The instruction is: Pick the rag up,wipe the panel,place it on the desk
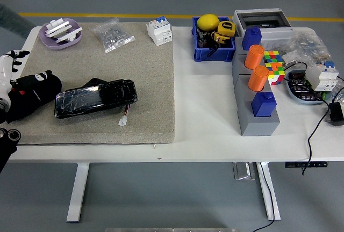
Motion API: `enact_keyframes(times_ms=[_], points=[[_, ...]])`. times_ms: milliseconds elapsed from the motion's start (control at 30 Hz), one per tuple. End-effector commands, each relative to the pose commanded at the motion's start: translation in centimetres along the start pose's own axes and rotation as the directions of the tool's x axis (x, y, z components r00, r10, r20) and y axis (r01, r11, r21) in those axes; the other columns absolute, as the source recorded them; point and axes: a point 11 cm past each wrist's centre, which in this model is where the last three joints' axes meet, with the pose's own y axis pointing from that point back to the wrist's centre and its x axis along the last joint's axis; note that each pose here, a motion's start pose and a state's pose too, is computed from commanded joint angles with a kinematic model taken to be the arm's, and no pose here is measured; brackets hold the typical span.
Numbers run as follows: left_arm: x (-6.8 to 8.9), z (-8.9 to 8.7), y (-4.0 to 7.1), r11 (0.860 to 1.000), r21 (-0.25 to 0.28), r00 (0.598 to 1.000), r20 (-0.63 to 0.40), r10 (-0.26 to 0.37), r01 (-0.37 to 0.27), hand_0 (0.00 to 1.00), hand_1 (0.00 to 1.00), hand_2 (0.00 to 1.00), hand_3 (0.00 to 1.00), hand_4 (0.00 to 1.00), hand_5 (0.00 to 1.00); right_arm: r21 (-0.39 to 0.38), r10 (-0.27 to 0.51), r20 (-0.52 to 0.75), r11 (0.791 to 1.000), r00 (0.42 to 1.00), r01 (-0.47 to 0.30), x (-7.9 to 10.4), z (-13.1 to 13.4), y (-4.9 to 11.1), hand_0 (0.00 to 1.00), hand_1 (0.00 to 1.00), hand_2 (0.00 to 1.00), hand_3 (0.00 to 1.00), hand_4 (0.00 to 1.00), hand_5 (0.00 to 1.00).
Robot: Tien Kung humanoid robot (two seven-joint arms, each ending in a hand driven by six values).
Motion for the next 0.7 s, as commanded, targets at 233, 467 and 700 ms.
enact_keyframes(times_ms=[233, 467, 700], points=[[-1.7, 4.0, 1.7, 0.987, -0.16, 0.979, -0.193, -0.067, 0.036, 0.64, 0.753, 0.788, 0.759, 0.953, 0.339, -0.009, -0.005, -0.021, 1.0, 1.0, 0.005, -0.3, 0.4, -0.1, 0.758, 0.292, 0.662, 0.629, 0.998, 0.554], [-3.0, 6.4, 3.0, 0.956, -0.283, 0.953, -0.26, -0.155, 0.078, 0.644, 0.742, 0.769, 0.717, 0.928, 0.302, -0.024, -0.011, -0.061, 1.0, 0.998, 0.009, -0.5, 0.6, -0.1, 0.757, 0.292, 0.662, 0.628, 0.998, 0.551], [-2.0, 9.0, 3.4, 0.93, -0.363, 0.954, -0.254, -0.162, 0.061, 0.661, 0.733, 0.747, 0.676, 0.901, 0.272, -0.036, -0.021, -0.083, 0.999, 0.996, 0.018, -1.0, 1.0, -0.2, 0.757, 0.292, 0.663, 0.627, 0.998, 0.548]])
